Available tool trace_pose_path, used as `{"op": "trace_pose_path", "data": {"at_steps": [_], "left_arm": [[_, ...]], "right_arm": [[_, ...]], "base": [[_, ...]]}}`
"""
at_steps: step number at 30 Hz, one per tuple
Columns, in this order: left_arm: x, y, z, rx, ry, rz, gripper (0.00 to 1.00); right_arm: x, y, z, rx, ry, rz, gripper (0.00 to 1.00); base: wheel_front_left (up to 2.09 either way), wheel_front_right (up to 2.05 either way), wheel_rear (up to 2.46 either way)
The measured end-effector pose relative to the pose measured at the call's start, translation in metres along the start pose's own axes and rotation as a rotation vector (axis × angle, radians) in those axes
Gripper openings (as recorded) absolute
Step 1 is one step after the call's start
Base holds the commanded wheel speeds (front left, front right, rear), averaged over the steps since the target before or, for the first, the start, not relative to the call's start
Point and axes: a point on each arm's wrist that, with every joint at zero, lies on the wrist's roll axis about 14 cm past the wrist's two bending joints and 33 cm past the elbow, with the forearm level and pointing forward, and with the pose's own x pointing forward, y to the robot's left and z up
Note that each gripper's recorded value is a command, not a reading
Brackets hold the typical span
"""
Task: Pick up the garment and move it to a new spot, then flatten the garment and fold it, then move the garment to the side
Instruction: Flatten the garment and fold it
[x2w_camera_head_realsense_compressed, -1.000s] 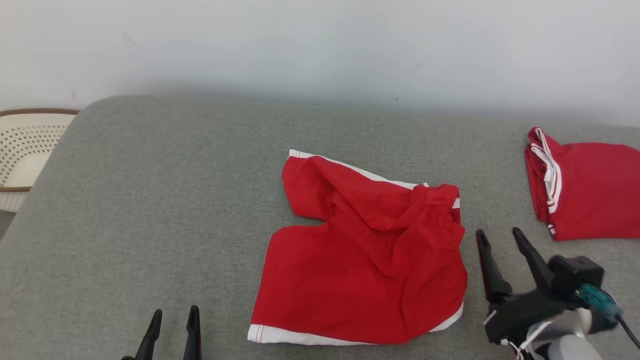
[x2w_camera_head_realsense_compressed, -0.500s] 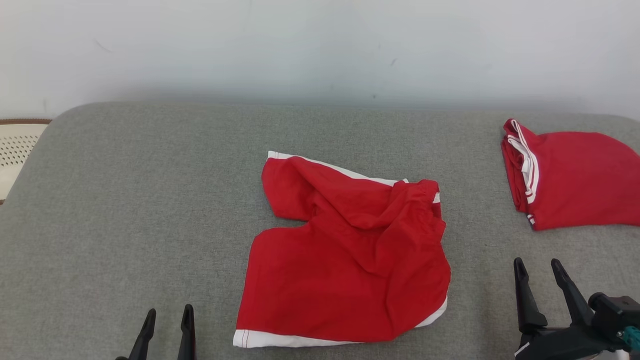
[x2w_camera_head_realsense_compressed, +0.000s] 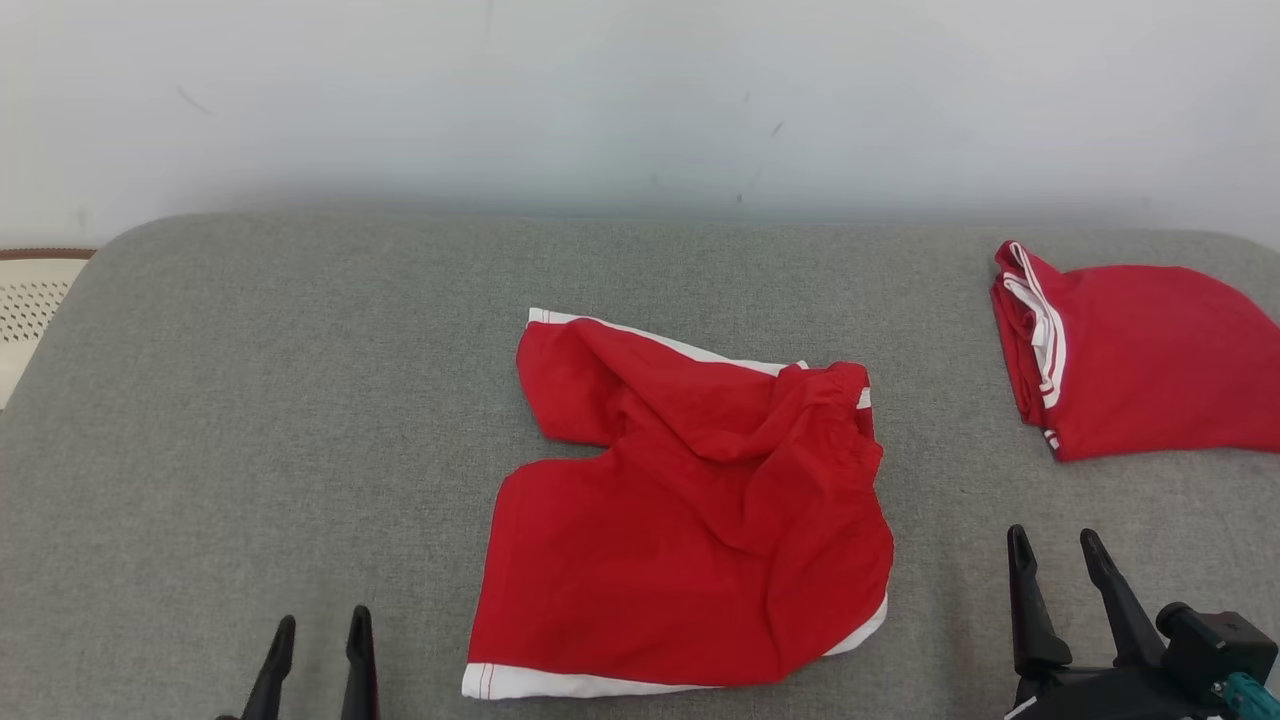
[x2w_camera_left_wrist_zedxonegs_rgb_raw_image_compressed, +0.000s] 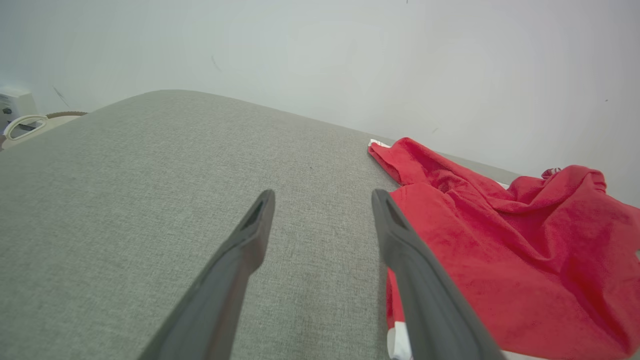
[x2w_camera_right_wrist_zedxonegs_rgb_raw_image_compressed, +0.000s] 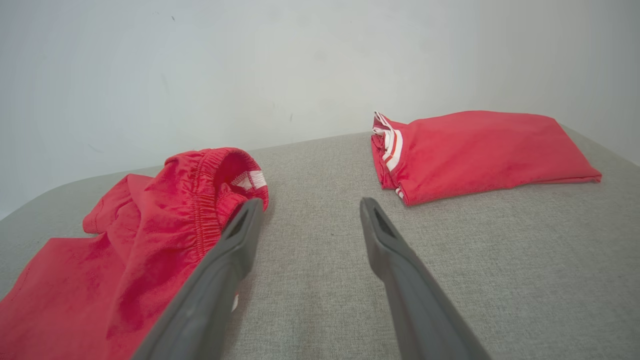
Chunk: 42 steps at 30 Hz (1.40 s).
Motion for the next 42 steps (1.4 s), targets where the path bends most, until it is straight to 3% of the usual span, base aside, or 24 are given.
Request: {"op": "trace_pose_path", "data": {"at_steps": [21,37,39,42], "left_arm": [[0.001,-0.064,-0.063,-0.040,0.195,-0.240,1.00],[0.002,-0.074,-0.101,-0.019,0.319,-0.276,1.00],[0.002,-0.076,-0.103,-0.023,0.326,-0.283,0.00],[0.004,-0.079,-0.102,-0.026,0.321,-0.291,0.00]], "right_arm": [[-0.001,-0.006,-0.003,0.001,-0.001,-0.023,1.00],[-0.012,-0.017,-0.003,-0.007,0.002,-0.062,1.00],[-0.012,-0.018,-0.003,-0.009,0.001,-0.063,1.00],[-0.011,-0.018,-0.003,-0.013,0.000,-0.063,1.00]], "base": [[0.00,0.00,0.00],[0.00,0.00,0.00],[0.00,0.00,0.00],[0.00,0.00,0.00]]}}
